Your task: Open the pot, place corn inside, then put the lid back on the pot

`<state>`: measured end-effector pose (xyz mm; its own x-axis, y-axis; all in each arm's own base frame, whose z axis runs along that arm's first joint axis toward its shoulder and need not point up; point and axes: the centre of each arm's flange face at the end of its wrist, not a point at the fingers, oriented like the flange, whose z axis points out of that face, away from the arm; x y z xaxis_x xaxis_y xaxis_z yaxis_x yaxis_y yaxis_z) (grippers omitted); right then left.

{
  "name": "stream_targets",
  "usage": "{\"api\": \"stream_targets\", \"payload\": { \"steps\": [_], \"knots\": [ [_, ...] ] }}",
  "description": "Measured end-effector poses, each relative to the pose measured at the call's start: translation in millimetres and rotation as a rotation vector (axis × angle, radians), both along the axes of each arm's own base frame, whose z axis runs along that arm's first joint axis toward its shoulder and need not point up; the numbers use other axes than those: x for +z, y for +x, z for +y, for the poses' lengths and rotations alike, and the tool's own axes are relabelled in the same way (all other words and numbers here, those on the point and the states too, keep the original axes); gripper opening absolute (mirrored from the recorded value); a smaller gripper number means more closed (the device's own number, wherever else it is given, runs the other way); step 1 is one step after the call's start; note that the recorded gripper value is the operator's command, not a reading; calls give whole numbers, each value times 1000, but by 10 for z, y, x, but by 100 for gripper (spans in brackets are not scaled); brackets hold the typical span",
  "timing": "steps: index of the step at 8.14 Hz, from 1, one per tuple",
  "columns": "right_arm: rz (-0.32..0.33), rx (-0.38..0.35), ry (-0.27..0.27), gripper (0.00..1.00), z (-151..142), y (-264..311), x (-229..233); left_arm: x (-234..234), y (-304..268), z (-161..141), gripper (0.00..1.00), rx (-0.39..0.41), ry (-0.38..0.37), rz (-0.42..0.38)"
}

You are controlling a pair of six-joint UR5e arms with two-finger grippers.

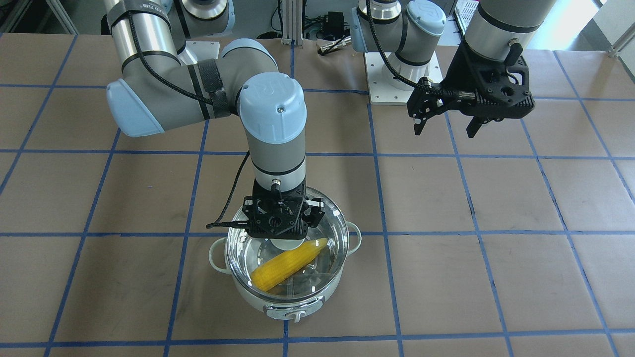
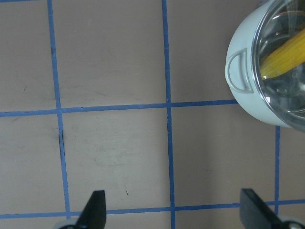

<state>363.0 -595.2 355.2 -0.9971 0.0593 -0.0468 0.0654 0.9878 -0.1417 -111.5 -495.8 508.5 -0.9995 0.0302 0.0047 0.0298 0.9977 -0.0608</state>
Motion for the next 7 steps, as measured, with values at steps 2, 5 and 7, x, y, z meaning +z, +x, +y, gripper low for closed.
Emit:
{"api": "stream_targets", "payload": {
  "steps": [2,5,7],
  "knots": [
    [3,4,3,27,21,-14,-61,-5,1,0,100,-1,3,0],
    [3,12,-2,27,19,-13,-100,-6,2,5,100,-1,5,2],
    [1,21,-23,25,0,-10,-87,-10,3,4,100,-1,6,2]
  ]
}}
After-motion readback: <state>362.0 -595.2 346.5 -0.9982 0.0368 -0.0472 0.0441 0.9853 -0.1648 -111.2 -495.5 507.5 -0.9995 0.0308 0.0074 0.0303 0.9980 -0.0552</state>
